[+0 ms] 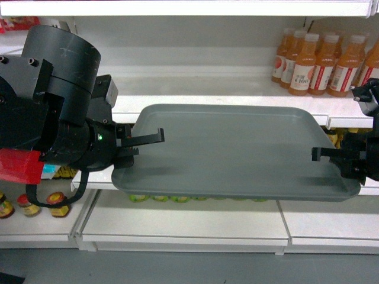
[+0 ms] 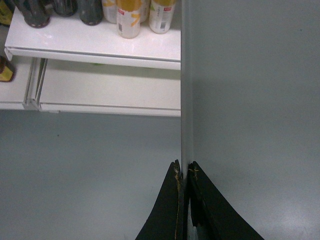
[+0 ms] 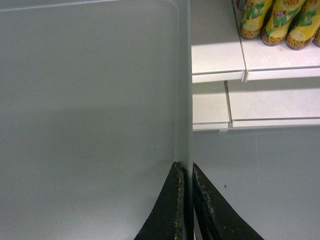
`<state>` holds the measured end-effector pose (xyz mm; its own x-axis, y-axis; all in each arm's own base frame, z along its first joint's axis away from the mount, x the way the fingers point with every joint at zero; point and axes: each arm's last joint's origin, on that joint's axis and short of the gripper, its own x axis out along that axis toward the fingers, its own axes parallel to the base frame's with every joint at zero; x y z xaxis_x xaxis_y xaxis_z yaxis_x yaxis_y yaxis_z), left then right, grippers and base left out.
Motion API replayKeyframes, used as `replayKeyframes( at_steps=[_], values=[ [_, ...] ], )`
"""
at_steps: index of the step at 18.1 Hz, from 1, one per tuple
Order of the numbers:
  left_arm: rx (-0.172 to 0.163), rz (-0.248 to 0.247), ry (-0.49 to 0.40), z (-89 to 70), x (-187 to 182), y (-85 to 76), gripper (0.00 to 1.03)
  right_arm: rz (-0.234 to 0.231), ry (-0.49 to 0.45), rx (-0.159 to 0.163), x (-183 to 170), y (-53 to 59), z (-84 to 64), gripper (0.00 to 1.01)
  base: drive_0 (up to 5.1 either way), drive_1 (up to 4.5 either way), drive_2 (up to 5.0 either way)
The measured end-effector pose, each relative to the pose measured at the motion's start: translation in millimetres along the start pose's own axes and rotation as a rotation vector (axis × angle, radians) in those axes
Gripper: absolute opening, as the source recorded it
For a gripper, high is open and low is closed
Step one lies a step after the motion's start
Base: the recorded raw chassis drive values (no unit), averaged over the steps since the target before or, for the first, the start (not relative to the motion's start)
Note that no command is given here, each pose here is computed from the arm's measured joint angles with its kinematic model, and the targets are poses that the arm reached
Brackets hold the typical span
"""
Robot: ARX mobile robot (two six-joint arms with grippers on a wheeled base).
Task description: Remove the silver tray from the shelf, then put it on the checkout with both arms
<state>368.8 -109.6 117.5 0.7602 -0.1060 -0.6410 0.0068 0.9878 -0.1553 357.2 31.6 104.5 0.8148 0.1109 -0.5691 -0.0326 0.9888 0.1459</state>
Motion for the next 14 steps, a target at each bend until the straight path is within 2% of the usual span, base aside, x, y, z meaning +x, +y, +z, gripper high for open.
replayKeyframes(
  at_steps=[14],
  values=[
    [-0.001, -0.001, -0.006, 0.6, 0.0, -0.3, 0.03, -0.001, -0.002, 0.0, -0.1, 0.0, 0.2, 0.03, 0.1, -4.24, 4.4]
  ],
)
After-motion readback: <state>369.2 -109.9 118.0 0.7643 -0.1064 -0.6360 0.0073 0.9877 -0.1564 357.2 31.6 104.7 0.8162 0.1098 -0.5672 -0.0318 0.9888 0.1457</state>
